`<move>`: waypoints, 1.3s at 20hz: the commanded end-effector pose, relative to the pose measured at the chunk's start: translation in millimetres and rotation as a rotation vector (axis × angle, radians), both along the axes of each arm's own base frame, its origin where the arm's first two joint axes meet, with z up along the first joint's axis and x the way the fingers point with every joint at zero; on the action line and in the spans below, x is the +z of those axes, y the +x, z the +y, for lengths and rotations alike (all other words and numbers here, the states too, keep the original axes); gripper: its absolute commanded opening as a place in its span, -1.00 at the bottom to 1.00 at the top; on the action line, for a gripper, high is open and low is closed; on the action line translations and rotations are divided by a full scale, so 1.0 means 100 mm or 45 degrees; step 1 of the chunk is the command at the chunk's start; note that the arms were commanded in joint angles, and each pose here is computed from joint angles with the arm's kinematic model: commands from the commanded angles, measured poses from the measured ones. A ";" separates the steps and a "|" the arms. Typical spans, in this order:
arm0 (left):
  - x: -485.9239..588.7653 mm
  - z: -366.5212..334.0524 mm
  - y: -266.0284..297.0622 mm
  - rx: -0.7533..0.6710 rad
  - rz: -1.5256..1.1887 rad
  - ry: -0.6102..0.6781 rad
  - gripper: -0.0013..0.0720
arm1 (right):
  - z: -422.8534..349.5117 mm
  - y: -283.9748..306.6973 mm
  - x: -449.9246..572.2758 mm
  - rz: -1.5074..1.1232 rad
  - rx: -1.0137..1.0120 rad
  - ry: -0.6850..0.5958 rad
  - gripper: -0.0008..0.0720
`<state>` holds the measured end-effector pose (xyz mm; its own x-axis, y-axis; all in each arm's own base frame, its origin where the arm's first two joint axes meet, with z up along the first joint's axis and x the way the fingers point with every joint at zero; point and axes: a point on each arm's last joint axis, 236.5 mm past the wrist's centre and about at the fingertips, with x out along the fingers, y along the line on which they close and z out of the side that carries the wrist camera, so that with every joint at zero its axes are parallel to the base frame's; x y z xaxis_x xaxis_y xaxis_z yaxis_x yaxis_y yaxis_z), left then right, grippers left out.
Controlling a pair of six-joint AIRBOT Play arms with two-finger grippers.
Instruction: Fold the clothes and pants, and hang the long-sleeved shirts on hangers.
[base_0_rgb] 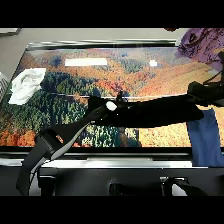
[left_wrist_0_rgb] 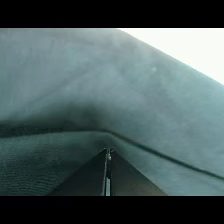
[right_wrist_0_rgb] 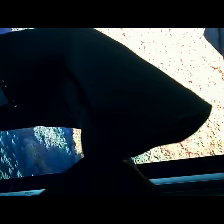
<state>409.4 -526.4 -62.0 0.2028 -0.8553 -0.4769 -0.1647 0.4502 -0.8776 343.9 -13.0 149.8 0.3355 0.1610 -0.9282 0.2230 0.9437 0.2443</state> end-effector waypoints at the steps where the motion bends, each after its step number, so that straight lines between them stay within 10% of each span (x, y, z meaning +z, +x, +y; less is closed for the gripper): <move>1: 0.35 0.25 0.21 -0.045 -0.099 -0.029 -0.91 | 0.01 0.08 0.04 -0.046 -0.033 0.014 -0.88; 16: 2.29 4.22 0.66 0.094 -0.491 0.618 -0.91 | 2.95 0.66 -0.50 -0.092 0.191 0.501 -0.88; 26: 2.36 4.89 0.55 0.206 -0.443 0.695 -0.91 | 3.69 0.76 -0.84 -0.100 0.169 0.660 -0.87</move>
